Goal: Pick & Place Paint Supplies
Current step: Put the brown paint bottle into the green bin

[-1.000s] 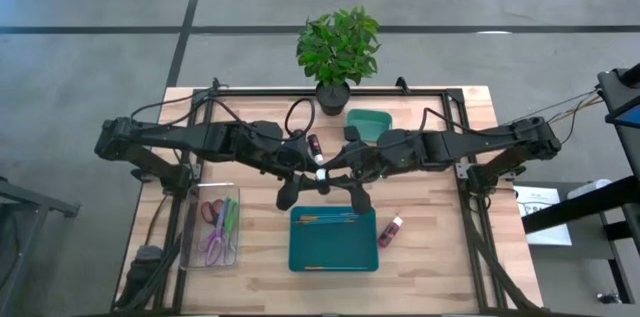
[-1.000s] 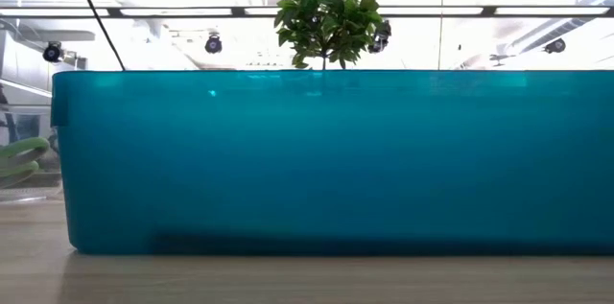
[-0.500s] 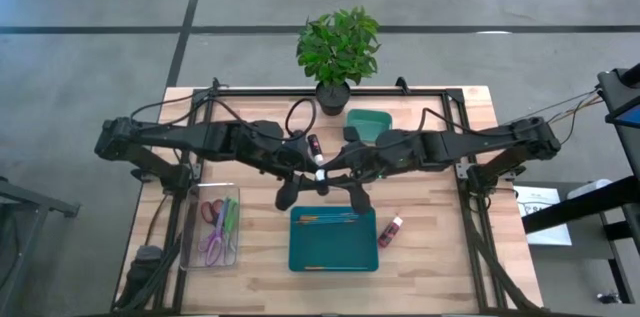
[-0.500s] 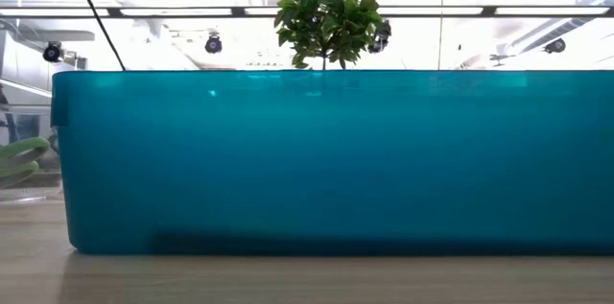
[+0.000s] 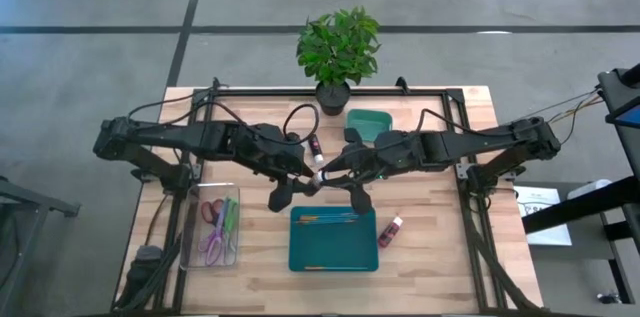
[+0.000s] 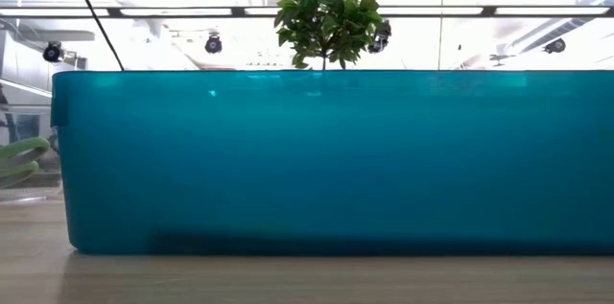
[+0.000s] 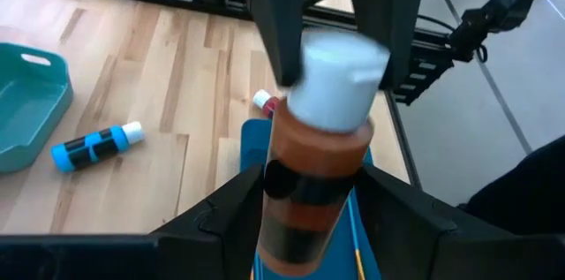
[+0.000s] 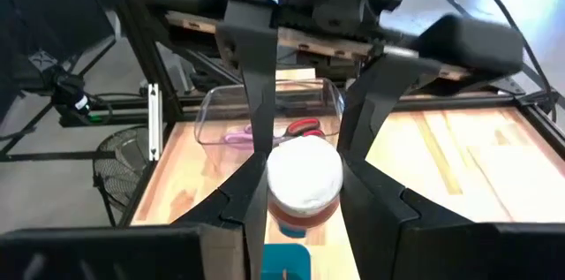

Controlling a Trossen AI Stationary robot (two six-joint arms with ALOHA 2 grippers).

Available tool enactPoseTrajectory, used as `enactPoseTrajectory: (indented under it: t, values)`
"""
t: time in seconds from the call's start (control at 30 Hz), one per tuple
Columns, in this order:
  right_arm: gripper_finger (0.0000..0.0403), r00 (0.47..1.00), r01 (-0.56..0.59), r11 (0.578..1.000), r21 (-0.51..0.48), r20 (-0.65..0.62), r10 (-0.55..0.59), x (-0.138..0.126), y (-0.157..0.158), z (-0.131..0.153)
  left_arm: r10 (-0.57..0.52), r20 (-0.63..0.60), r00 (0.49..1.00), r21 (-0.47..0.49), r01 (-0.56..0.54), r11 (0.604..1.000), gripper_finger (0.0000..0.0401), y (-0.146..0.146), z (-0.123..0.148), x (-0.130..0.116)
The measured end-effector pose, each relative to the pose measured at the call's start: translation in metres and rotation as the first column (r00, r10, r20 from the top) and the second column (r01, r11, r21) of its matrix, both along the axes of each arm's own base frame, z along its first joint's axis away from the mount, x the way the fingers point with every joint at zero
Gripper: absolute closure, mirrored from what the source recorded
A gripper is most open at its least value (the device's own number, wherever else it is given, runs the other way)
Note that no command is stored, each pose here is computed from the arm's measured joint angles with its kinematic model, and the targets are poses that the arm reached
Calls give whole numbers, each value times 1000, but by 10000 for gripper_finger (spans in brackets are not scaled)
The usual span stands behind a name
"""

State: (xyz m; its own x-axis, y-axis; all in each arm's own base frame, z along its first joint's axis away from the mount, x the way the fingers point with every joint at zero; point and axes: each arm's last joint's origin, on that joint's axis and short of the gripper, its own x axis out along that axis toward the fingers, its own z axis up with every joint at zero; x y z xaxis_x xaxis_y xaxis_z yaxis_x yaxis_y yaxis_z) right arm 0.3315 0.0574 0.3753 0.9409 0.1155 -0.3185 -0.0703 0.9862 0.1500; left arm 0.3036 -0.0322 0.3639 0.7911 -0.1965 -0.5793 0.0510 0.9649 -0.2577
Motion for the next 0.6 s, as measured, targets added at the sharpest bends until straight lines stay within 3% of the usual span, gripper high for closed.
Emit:
enactPoseTrajectory:
  t: [0.23,0.6]
  values:
    - [296,1000,-2,1000,0,18,2,-3,0,4,-4,-10,1000,0,4,1000,218,-1,-1,-1]
    - [296,1000,5,1000,25,-12,-5,-14,-2,10,1,-180,984,19,3,1000,218,0,-14,-11]
